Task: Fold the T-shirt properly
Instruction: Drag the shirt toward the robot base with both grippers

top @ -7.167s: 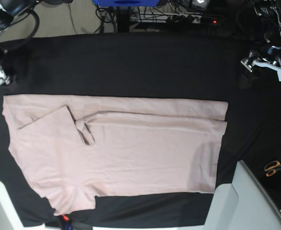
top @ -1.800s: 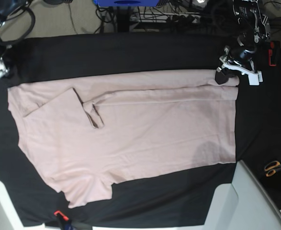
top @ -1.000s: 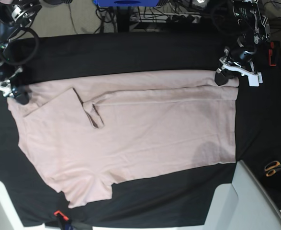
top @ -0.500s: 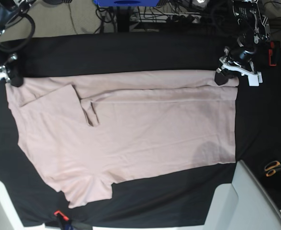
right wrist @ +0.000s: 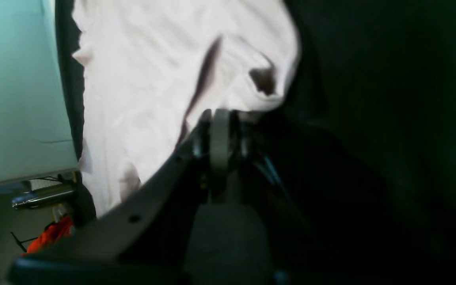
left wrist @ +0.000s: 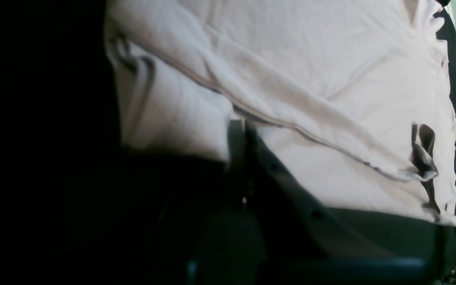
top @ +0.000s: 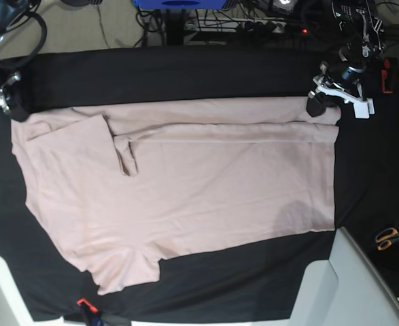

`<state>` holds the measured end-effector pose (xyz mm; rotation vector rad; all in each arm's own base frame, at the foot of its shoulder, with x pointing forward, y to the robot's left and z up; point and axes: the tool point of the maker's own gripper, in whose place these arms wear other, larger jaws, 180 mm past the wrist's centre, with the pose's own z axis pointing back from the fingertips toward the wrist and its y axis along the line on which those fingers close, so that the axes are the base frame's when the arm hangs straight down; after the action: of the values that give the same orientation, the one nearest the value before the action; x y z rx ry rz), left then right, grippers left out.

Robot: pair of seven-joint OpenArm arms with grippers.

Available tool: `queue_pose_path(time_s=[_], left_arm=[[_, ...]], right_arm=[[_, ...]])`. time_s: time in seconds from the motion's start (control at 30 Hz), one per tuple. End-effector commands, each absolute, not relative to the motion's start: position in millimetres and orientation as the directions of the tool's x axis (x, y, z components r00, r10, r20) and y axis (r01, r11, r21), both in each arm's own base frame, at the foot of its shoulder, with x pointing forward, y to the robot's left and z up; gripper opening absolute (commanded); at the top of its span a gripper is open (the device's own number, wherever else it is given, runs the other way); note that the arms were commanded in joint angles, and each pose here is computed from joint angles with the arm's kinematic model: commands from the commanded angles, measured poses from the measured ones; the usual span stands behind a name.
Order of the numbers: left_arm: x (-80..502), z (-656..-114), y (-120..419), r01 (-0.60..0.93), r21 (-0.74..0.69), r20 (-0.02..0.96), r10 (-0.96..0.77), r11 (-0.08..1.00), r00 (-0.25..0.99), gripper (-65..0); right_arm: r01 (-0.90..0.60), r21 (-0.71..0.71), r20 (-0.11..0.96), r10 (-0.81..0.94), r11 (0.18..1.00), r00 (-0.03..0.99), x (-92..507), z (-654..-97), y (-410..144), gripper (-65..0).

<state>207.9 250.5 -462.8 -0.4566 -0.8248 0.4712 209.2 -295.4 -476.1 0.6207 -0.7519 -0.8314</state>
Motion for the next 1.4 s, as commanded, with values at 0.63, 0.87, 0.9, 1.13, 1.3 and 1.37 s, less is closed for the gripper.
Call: queue_pose_path(time_s=[0.63, 0.87, 0.9, 1.13, 1.3, 1.37], left_arm=[[215.7, -451.1, 257.8, -0.198, -0.554, 0.615, 0.558, 0.809, 0.557, -65.0], [215.6, -450.6, 259.9, -0.2, -0.552, 0.617, 0.558, 0.81, 0.554, -65.0], [215.6, -450.6, 259.9, -0.2, -0.552, 0.617, 0.558, 0.81, 0.554, -65.0], [214.7, -450.5, 259.9, -0.2, -0.55, 0.618, 0.556, 0.811, 0.556, -65.0], [213.2, -440.2, 264.9, -0.171, -0.52, 0.646, 0.517, 0.837, 0.562, -65.0], [213.0, -436.2, 265.0, -0.161, -0.513, 0.655, 0.506, 0.843, 0.561, -65.0]], right_arm=[[0.47, 0.822, 0.144, -0.916, 0.322, 0.375, 247.7, -497.3, -263.8, -15.0], [0.487, 0.813, 0.15, -0.923, 0.319, 0.354, 252.5, -499.0, -266.4, -51.3], [0.488, 0.813, 0.149, -0.923, 0.318, 0.354, 252.5, -499.2, -266.4, -57.5], [0.527, 0.796, 0.134, -0.935, 0.299, 0.327, 242.1, -503.2, -273.6, -64.4], [0.565, 0.742, 0.219, -0.927, 0.36, 0.304, 217.0, -489.2, -297.1, -64.4], [0.585, 0.723, 0.233, -0.927, 0.368, 0.295, 208.0, -485.2, -300.2, -64.4]])
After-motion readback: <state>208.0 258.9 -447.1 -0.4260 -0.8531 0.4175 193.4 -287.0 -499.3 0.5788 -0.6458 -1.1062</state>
